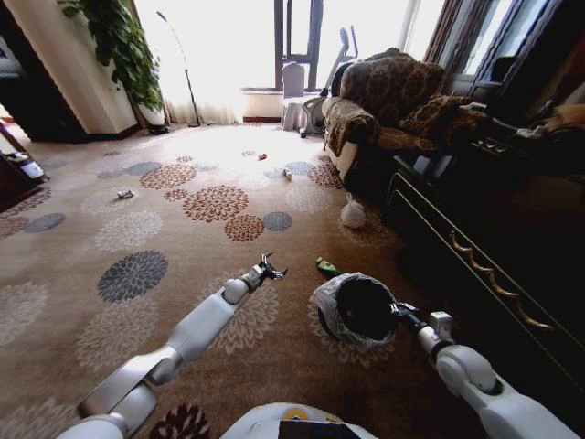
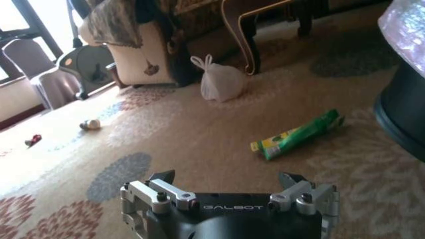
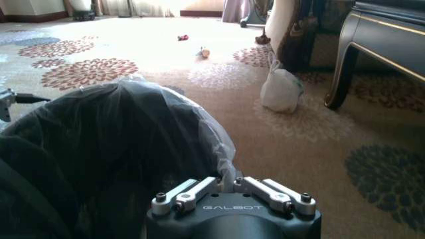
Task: Pick up the trash from the ground and place it into the trash bin.
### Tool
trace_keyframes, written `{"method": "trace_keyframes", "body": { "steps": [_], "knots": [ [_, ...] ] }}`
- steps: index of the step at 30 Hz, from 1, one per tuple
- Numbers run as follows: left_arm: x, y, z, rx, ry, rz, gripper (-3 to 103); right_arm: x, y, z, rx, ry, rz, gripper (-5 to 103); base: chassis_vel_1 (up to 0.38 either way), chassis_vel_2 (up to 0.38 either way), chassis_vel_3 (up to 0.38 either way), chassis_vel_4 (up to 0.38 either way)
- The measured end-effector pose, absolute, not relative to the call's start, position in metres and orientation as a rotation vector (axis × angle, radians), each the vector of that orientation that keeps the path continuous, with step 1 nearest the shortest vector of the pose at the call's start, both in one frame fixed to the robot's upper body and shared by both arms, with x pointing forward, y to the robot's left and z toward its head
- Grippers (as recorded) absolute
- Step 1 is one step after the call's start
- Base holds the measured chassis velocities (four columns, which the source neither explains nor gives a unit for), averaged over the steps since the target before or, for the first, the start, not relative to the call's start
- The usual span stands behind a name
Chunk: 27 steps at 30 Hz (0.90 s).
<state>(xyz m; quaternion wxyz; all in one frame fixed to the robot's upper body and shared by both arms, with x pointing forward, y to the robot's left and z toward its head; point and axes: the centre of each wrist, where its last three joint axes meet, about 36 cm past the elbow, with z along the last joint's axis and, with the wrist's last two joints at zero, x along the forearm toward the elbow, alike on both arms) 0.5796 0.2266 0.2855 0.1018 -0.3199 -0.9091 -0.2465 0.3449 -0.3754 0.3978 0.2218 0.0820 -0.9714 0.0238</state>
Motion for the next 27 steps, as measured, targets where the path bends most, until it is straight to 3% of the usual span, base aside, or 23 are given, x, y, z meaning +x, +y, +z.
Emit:
{"method": "trace_keyframes", "body": {
  "steps": [12,27],
  "knots": [
    [0.566,0.194,0.239,-1.059,-2.654,-0.607,100,0.339,-0.382,0.405,0.237,-2.694,0.126,2,-0.05,0.005,0.045,-0.016],
    [0.54,0.17,0.208,-1.01,-2.602,-0.474,100,0.329,-0.372,0.414,0.264,-2.738,0.2,2,-0.286,0.167,0.272,-0.185]
  ]
}}
